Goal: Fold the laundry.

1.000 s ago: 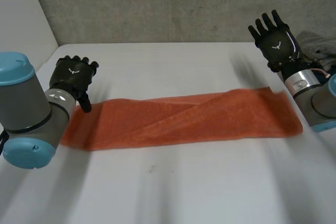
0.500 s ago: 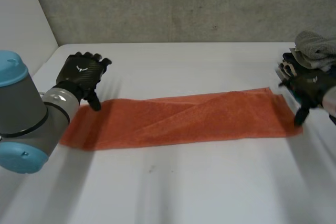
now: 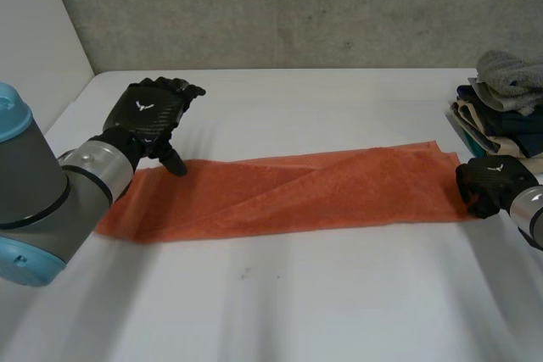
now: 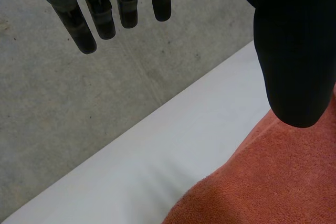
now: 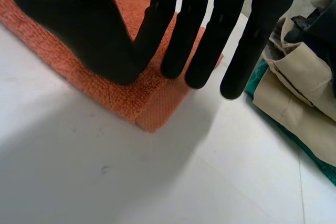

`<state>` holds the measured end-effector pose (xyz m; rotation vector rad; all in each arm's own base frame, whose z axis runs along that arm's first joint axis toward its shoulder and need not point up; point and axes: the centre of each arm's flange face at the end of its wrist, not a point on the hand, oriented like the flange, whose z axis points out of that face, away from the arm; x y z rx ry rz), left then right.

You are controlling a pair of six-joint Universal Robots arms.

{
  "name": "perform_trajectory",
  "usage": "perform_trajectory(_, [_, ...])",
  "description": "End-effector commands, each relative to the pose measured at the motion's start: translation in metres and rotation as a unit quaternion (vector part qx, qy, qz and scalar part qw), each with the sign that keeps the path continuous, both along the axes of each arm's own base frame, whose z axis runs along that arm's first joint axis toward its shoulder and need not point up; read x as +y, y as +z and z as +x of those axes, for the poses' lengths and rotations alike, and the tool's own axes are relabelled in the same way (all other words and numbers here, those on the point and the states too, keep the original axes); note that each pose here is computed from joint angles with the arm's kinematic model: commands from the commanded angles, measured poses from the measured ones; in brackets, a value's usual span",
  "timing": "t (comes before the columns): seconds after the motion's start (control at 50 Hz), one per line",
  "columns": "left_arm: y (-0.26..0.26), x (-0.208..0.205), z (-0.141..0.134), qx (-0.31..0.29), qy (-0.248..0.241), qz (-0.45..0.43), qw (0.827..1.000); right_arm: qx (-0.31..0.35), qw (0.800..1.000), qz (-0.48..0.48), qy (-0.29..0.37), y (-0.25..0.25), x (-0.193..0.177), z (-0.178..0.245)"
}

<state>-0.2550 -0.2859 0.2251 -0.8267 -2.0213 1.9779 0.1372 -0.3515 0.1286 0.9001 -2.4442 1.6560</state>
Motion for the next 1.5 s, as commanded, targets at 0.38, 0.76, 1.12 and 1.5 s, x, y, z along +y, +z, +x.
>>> perform_trajectory(0.38, [0.010, 0.007, 0.002, 0.005, -0.001, -0.013, 1.000, 0.019, 0.999, -0.042, -0.008, 0.026, -0.004, -0.046])
perform_trajectory(0.76, [0.011, 0.016, -0.002, 0.012, -0.010, -0.009, 1.000, -0.036, 0.999, 0.019, 0.035, -0.005, -0.008, -0.007])
perform_trajectory(1.12, [0.017, 0.019, 0.000, 0.016, -0.010, -0.015, 1.000, 0.072, 0.993, -0.045, -0.080, 0.016, -0.020, -0.065])
perform_trajectory(1.5, [0.054, 0.027, 0.018, 0.043, 0.014, -0.062, 0.997, 0.121, 0.914, -0.339, 0.185, 0.086, 0.029, 0.118])
